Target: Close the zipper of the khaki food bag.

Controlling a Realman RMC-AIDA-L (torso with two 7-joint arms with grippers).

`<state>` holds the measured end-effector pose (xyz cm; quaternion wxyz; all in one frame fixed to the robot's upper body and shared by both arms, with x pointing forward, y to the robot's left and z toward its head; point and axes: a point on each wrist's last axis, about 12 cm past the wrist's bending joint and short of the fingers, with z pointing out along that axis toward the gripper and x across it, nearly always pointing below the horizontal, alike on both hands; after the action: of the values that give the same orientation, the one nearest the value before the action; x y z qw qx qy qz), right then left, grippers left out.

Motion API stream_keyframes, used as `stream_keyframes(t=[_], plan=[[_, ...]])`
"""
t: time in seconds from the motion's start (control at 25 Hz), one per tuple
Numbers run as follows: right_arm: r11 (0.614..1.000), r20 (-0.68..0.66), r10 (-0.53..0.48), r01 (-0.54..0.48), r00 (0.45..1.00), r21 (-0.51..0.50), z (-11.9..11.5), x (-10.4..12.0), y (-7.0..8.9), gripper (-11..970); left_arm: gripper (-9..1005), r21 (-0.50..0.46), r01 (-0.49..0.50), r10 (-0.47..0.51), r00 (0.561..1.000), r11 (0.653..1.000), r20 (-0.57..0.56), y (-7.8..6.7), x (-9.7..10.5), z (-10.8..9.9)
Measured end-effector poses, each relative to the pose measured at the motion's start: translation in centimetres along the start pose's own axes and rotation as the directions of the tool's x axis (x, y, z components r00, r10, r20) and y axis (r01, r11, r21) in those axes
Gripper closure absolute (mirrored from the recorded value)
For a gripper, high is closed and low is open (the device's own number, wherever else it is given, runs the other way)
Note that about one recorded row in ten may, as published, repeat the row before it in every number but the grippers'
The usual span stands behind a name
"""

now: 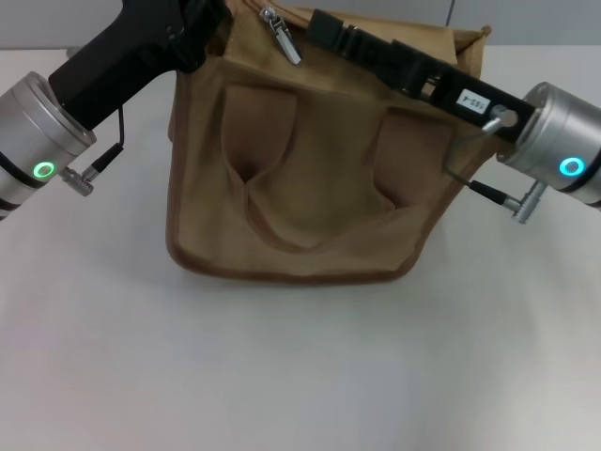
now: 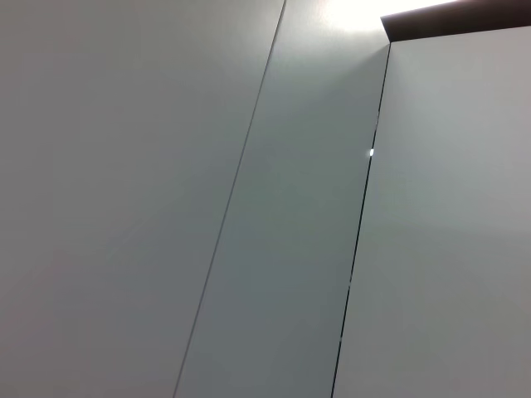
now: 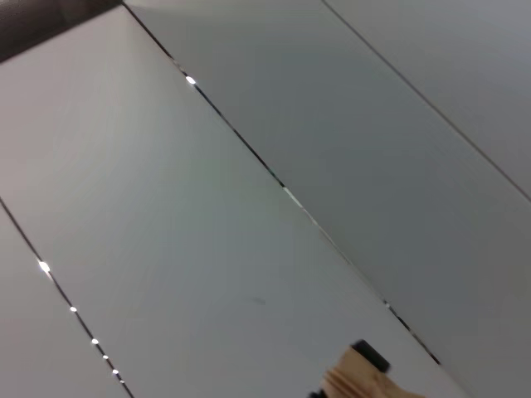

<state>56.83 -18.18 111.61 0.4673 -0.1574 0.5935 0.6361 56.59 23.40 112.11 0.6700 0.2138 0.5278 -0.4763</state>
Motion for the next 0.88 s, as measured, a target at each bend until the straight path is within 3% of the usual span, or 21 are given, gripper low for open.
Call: stream_keyframes(t=[0.32, 0.52, 0.88], plan=[[0.999, -0.058, -0.027, 0.03, 0.998, 0.036, 0.9, 0.2, -0.5, 549, 961, 0.011, 0.005, -0.005, 1.0, 1.0, 0.009, -0.1, -0.1, 0.1], [0.998, -0.105, -0.054, 0.052, 0.993, -0.018, 1.9, 0.2, 0.1, 547, 960, 0.018, 0.005, -0.005, 1.0, 1.0, 0.013, -0.1, -0.2, 0.3], [0.998, -0.087, -0.06, 0.059, 0.994, -0.023, 2.2, -0.3, 0.1, 598, 959, 0.023, 0.009, -0.01, 1.0, 1.0, 0.01, -0.2, 0.0, 0.7]])
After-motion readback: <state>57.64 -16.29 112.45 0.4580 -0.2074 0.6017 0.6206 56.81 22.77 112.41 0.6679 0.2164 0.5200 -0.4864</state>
